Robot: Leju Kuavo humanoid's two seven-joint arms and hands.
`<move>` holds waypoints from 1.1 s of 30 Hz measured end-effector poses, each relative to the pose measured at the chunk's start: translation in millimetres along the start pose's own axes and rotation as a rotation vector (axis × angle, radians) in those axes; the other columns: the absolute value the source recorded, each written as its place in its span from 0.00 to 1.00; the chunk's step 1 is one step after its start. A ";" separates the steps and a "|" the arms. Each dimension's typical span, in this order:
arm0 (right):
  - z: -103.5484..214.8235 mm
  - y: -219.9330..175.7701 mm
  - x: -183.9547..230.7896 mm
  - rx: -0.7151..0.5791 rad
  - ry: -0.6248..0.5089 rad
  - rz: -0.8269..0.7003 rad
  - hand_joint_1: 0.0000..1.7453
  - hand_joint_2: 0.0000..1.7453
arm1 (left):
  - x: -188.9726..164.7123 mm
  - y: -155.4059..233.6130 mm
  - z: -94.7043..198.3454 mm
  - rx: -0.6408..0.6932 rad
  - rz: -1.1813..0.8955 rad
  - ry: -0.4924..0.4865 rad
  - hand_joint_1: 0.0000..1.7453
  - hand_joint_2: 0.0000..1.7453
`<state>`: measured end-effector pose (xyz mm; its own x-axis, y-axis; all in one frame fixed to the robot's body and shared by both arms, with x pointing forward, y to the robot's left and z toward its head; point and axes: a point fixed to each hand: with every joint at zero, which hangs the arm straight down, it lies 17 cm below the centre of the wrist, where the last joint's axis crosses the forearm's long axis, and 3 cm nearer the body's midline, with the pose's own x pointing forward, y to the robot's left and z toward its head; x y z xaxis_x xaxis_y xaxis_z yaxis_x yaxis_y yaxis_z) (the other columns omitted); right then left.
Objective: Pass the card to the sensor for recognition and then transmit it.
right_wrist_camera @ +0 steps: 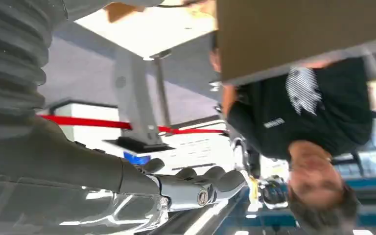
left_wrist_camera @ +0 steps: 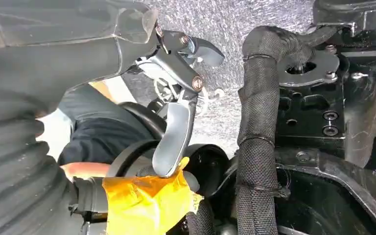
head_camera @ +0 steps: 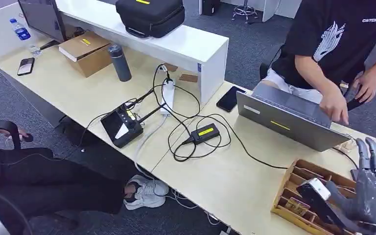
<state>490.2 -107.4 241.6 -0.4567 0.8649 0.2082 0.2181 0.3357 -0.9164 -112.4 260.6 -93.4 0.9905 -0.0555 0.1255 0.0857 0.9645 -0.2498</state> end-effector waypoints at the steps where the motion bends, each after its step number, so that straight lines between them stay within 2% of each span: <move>1: 3.9 6.1 -5.6 0.016 0.007 0.014 0.00 1.00 | 0.4 0.4 0.5 0.000 0.000 -0.002 0.00 1.00; 7: 17.4 26.1 -26.9 0.070 0.033 0.048 0.00 1.00 | 0.4 2.4 2.2 0.001 0.002 0.001 0.00 1.00; 12: 23.0 35.1 -45.8 0.092 0.068 0.200 0.00 1.00 | 1.1 1.4 3.3 -0.001 0.008 0.001 0.00 1.00; 22: 27.2 59.3 -68.4 0.139 0.111 0.360 0.00 1.00 | 1.1 0.0 3.9 -0.002 0.015 0.006 0.00 1.00; 26: 36.5 82.0 -73.5 0.190 0.122 0.367 0.00 1.00 | -13.5 -6.7 14.2 -0.015 0.040 0.114 0.00 1.00; 29: 46.2 98.1 -74.7 0.198 0.129 0.369 0.00 1.00 | -15.1 -10.9 23.9 -0.021 0.047 0.130 0.00 1.00; 30: 45.8 100.3 -75.3 0.204 0.135 0.374 0.06 1.00 | -14.3 -12.4 25.5 -0.026 0.048 0.131 0.00 1.00; 31: 46.1 103.5 -75.1 0.212 0.136 0.377 0.23 1.00 | -13.5 -14.0 26.8 -0.031 0.049 0.131 0.00 1.00; 32: 46.4 106.2 -75.4 0.222 0.136 0.381 0.80 1.00 | -13.3 -14.9 28.1 -0.035 0.049 0.133 0.00 1.00; 33: 46.4 108.3 -76.1 0.231 0.139 0.383 0.85 1.00 | -12.9 -15.3 28.9 -0.038 0.050 0.134 0.00 1.00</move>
<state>508.5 -154.1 110.6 -0.2574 0.9574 -0.1307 0.1440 -0.0957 -0.9849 -129.6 254.0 -63.5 0.9989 -0.0440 -0.0163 0.0375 0.9567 -0.2888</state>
